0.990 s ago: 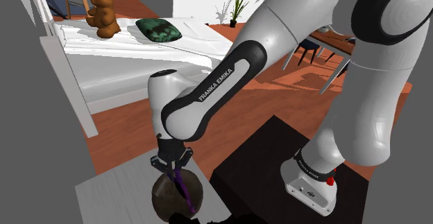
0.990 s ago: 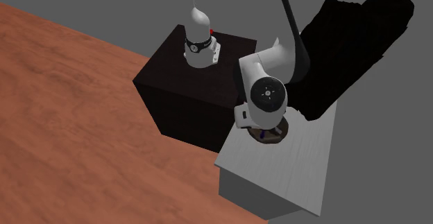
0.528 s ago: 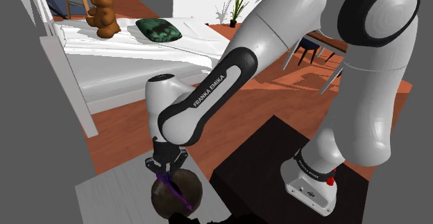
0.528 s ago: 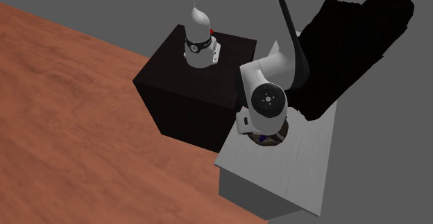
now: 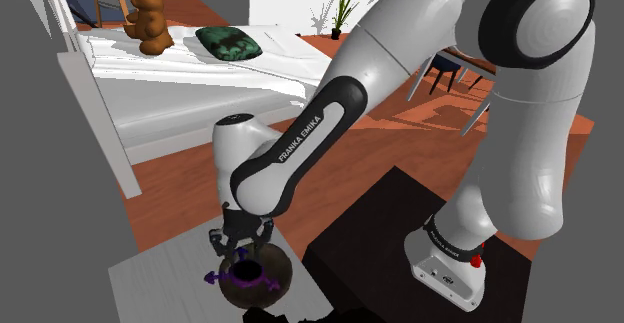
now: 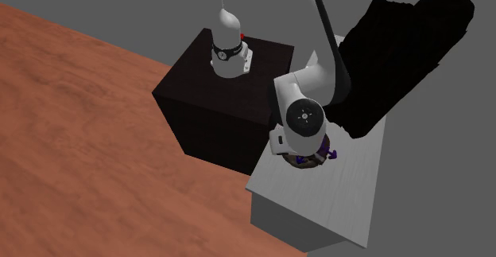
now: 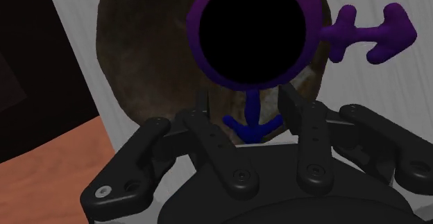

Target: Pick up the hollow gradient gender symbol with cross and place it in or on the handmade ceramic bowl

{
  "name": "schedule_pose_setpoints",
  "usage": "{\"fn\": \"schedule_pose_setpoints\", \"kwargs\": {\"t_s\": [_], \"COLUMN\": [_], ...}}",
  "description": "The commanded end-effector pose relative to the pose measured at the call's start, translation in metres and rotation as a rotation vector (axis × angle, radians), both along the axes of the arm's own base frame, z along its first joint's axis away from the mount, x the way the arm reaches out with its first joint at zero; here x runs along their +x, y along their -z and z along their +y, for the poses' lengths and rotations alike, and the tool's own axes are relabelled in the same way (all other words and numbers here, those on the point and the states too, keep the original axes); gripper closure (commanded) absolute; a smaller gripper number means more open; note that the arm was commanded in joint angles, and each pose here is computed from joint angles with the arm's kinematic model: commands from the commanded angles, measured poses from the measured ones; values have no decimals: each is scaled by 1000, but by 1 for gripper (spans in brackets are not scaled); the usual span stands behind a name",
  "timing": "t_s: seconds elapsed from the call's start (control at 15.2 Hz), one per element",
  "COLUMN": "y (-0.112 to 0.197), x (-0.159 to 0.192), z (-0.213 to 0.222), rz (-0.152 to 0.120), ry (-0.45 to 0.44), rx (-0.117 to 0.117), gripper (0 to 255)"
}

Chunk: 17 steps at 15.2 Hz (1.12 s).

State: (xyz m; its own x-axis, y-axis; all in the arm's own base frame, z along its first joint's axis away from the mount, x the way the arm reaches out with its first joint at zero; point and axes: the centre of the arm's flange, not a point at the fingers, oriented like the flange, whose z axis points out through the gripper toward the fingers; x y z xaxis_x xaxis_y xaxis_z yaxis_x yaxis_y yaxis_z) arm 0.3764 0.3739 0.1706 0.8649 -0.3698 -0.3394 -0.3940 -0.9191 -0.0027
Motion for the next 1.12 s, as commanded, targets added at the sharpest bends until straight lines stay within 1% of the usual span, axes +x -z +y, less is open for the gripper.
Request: {"fn": "schedule_pose_setpoints", "kwargs": {"t_s": [0.0,0.2,0.26,0.53,1.06], "y": [10,12,6,-41,-41], "x": [-7,-6,-5,12,12], "z": [-6,-6,-7,-12,-12], "rz": [34,34,34,34,34], "ry": [-6,-6,-6,-6,-6], "rx": [-23,-22,-23,-23,-23], "gripper": [0,0,0,0,0]}}
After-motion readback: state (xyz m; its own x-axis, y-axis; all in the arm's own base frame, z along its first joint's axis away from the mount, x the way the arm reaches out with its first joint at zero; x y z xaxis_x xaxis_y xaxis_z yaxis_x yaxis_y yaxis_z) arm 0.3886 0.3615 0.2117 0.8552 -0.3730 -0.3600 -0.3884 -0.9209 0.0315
